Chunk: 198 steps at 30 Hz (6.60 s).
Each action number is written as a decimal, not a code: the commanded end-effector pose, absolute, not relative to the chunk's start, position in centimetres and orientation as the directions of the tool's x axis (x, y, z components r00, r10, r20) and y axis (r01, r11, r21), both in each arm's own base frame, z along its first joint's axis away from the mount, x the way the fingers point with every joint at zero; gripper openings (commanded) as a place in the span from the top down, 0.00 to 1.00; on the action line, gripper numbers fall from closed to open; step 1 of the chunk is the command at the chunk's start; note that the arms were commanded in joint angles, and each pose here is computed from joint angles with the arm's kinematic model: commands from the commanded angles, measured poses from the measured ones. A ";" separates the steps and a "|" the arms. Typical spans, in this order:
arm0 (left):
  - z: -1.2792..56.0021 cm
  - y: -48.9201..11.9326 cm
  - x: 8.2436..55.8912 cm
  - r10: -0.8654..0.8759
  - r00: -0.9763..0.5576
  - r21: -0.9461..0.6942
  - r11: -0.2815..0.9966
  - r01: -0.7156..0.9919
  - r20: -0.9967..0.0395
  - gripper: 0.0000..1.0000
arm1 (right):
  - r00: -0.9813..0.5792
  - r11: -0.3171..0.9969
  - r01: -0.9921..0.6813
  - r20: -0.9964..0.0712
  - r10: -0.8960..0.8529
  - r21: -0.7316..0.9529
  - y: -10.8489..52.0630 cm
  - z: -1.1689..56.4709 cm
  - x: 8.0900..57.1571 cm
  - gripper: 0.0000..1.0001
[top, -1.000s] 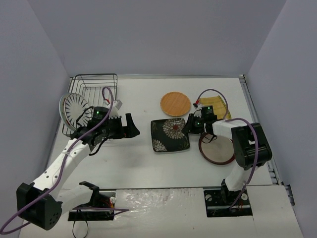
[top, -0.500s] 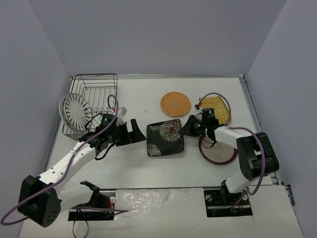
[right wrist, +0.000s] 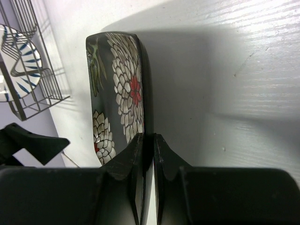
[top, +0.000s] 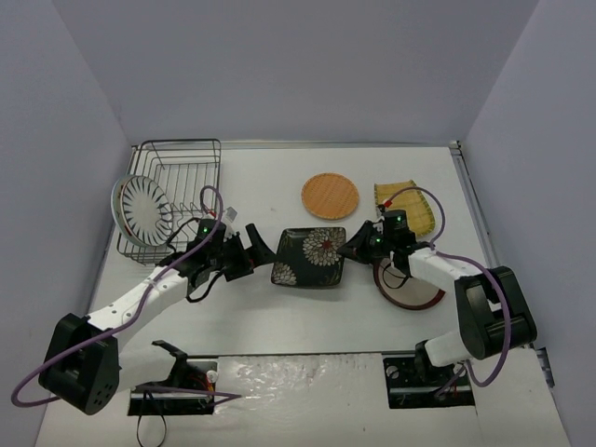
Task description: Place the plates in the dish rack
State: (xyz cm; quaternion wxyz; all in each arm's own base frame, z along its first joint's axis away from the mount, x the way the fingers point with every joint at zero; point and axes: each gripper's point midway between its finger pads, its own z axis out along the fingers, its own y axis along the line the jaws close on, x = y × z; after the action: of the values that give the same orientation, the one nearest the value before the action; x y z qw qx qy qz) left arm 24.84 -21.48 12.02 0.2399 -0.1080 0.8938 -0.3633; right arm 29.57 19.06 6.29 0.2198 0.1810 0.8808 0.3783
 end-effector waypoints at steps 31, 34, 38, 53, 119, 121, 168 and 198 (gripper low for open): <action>21.0 -29.1 30.1 -0.620 -0.729 -0.889 0.457 -0.034 -0.291 0.22 | -0.505 0.226 0.018 -0.186 0.843 0.974 19.5 22.2 31.2 1.00; 21.7 -29.4 30.5 -0.634 -0.718 -0.899 0.436 -0.025 -0.288 0.35 | -0.492 0.206 0.016 -0.172 0.854 0.978 19.5 22.5 30.9 1.00; 22.1 -29.9 30.8 -0.637 -0.714 -0.900 0.434 -0.022 -0.290 0.40 | -0.471 0.162 -0.007 -0.146 0.870 0.987 19.3 23.4 30.6 1.00; 23.5 -30.3 31.3 -0.682 -0.666 -0.918 0.396 0.013 -0.304 0.73 | -0.462 0.091 -0.024 -0.092 0.882 0.996 19.4 24.4 29.9 1.00; 39.2 9.6 41.0 0.007 0.065 -0.020 0.909 -0.416 -0.998 1.00 | -0.673 0.703 -0.109 -0.573 0.468 0.703 15.7 19.2 30.3 0.06; 38.1 9.5 41.4 0.003 0.067 -0.025 0.914 -0.406 -0.998 1.00 | -0.677 0.703 -0.107 -0.570 0.466 0.703 15.6 19.0 30.3 0.06; 24.8 9.0 36.8 -0.179 -0.196 -0.065 0.876 -0.477 -0.964 0.06 | -0.656 0.759 0.165 -0.504 0.562 0.630 11.3 13.3 28.3 0.06; 27.7 -7.3 29.5 -0.137 -0.514 -0.208 0.975 0.082 -0.847 0.03 | -0.440 0.586 0.790 -0.499 0.747 0.179 -7.2 4.6 24.2 0.03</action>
State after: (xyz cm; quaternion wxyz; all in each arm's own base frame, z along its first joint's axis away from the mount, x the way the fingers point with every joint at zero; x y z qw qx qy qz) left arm 29.29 -6.29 25.68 0.4679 -0.0292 0.8789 -0.0881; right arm 22.81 -7.96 5.16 0.2603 0.4784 0.8348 -0.0806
